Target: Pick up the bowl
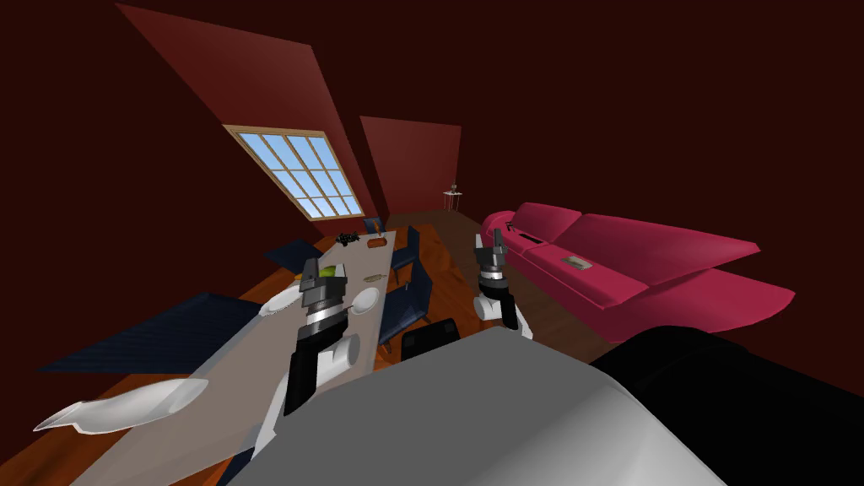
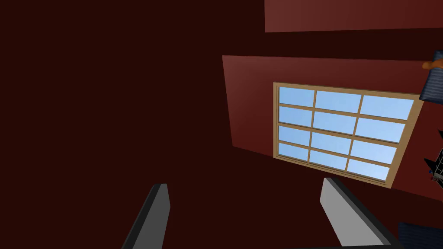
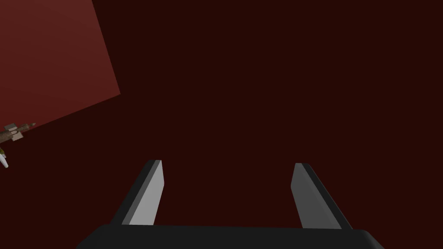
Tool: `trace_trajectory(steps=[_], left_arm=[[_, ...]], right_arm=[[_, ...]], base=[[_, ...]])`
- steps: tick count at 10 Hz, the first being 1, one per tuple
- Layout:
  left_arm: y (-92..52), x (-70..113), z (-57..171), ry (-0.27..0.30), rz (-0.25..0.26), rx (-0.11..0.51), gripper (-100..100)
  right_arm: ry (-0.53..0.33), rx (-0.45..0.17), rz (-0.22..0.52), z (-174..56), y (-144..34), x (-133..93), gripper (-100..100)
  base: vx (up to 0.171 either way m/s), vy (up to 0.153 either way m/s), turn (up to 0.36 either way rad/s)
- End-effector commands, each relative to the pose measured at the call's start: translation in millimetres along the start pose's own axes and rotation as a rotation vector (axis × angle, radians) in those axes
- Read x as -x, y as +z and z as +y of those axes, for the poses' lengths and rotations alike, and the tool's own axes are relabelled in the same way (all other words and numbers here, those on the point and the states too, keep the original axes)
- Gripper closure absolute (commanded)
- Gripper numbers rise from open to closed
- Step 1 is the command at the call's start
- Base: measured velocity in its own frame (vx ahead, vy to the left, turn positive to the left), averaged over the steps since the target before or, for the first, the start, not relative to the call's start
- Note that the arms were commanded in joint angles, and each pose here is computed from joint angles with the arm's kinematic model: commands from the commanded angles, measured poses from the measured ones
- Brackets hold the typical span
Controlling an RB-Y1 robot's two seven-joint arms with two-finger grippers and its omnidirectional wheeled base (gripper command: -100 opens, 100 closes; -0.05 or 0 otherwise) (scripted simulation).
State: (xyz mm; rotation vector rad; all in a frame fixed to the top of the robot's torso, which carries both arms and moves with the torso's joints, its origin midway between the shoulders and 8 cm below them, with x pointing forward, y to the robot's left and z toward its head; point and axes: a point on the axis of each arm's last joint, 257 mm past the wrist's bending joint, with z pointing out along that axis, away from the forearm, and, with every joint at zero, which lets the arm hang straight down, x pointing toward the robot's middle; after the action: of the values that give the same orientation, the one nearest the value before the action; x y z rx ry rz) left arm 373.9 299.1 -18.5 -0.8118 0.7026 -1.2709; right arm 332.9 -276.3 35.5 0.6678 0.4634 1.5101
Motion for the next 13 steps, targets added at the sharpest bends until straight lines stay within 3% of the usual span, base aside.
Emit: trace_trajectory(steps=[1, 7, 13], left_arm=[[1.5, -1.2, 4.6, 0.01, 0.022, 0.009, -100], [14.4, 4.4, 50.2, 0.022, 0.078, 0.104, -100], [28.9, 28.5, 124.5, -0.014, 0.057, 0.271, -100]], right_arm=[[0.0, 0.0, 0.0, 0.0, 0.0, 0.0, 0], [0.0, 0.0, 0.0, 0.0, 0.1, -0.1, 0], [0.0, 0.0, 0.0, 0.0, 0.1, -0.1, 0]], base=[[-0.022, 0.001, -0.031], [-0.098, -0.005, -0.081], [-0.127, -0.021, -0.139]])
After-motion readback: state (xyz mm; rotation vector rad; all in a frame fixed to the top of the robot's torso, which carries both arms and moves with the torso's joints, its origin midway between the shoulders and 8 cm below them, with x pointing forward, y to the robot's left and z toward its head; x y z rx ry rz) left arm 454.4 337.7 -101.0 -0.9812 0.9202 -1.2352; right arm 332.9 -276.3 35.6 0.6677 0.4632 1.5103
